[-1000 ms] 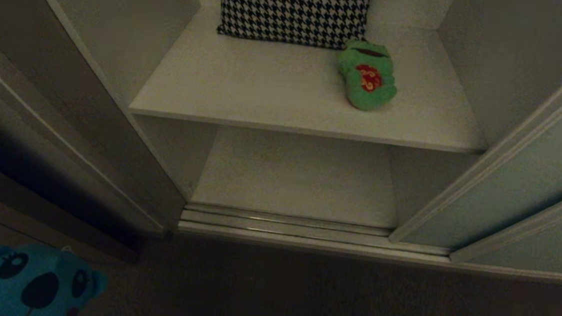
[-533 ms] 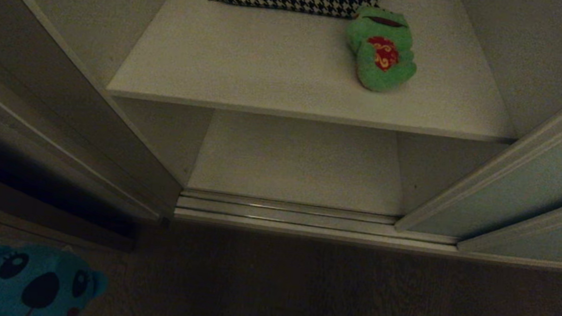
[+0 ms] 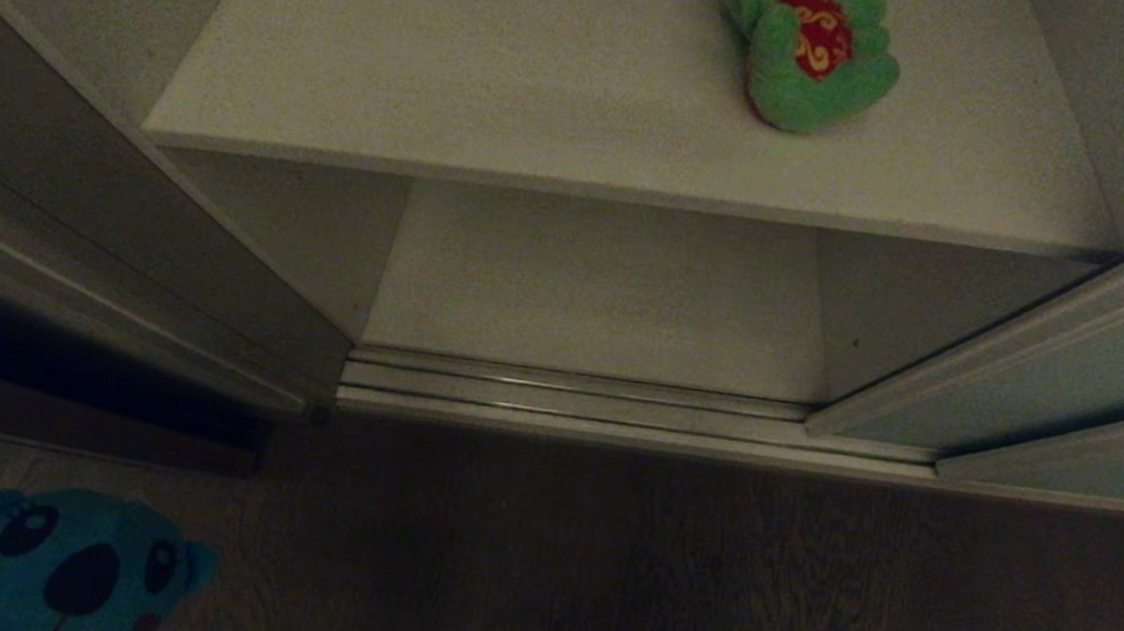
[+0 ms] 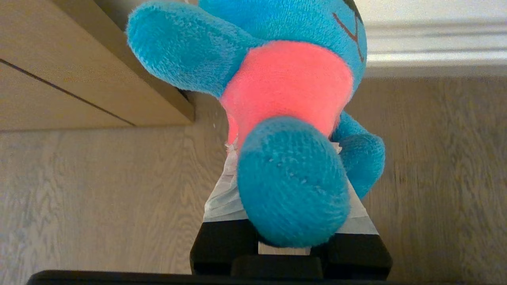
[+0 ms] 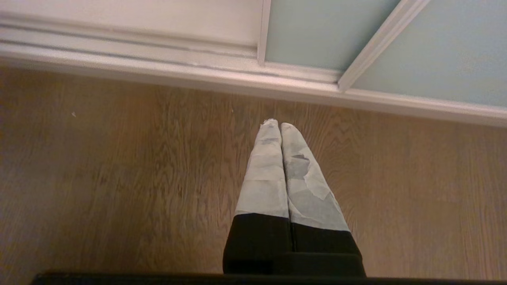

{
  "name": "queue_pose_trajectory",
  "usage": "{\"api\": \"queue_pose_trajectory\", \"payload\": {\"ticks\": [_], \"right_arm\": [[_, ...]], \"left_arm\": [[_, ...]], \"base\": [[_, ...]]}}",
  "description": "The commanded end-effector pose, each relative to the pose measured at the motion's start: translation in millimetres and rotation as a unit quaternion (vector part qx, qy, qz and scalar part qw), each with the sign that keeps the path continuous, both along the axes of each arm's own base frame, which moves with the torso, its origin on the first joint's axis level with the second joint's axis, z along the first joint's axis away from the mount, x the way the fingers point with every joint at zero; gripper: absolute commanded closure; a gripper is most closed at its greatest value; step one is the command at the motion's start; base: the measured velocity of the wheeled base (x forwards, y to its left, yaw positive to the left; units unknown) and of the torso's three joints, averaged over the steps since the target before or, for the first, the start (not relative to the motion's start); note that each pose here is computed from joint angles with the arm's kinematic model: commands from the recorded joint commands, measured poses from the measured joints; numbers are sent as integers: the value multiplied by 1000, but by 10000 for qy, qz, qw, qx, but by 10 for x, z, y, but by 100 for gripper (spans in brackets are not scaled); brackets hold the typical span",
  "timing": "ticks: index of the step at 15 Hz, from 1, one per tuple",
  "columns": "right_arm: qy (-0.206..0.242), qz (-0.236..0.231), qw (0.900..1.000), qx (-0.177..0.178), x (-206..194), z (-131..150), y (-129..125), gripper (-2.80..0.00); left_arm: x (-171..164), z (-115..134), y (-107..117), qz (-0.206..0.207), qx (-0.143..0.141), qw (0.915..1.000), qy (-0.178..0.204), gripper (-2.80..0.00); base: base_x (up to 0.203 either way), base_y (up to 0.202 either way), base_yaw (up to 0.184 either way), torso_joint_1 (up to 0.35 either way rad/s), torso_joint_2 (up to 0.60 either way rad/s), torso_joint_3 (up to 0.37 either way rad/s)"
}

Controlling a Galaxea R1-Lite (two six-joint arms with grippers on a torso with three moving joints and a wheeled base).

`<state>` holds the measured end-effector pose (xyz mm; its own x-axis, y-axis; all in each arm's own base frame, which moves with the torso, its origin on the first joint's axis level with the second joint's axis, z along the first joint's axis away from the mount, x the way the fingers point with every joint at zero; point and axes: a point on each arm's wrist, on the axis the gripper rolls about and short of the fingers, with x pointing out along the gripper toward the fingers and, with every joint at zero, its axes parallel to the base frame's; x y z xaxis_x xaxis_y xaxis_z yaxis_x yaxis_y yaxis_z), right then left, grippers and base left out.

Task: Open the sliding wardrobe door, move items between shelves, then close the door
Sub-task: Place the blue doll on the lower shelf

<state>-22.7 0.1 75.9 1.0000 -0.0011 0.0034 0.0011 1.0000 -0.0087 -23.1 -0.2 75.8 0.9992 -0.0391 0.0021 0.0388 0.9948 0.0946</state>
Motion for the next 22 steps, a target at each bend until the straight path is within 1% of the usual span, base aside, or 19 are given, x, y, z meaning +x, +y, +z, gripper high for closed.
{"api": "queue_pose_trajectory", "payload": {"ticks": [1,17,21,22], "right_arm": [[2,-2,10000,-3,1,1,0,0],[2,-2,10000,-3,1,1,0,0],[2,-2,10000,-3,1,1,0,0],[2,-2,10000,-3,1,1,0,0]], "left_arm": [[3,-1,0,-4,2,10000,23,0],[5,-2,-1,-11,-12,10000,26,0],[4,-3,-2,-49,49,10000,39,0],[3,1,-3,-65,116,9999,29,0]], "base": [[0,0,0,2,1,-201],[0,0,0,3,2,-197],[0,0,0,2,3,-63],[0,0,0,0,0,0]]}}
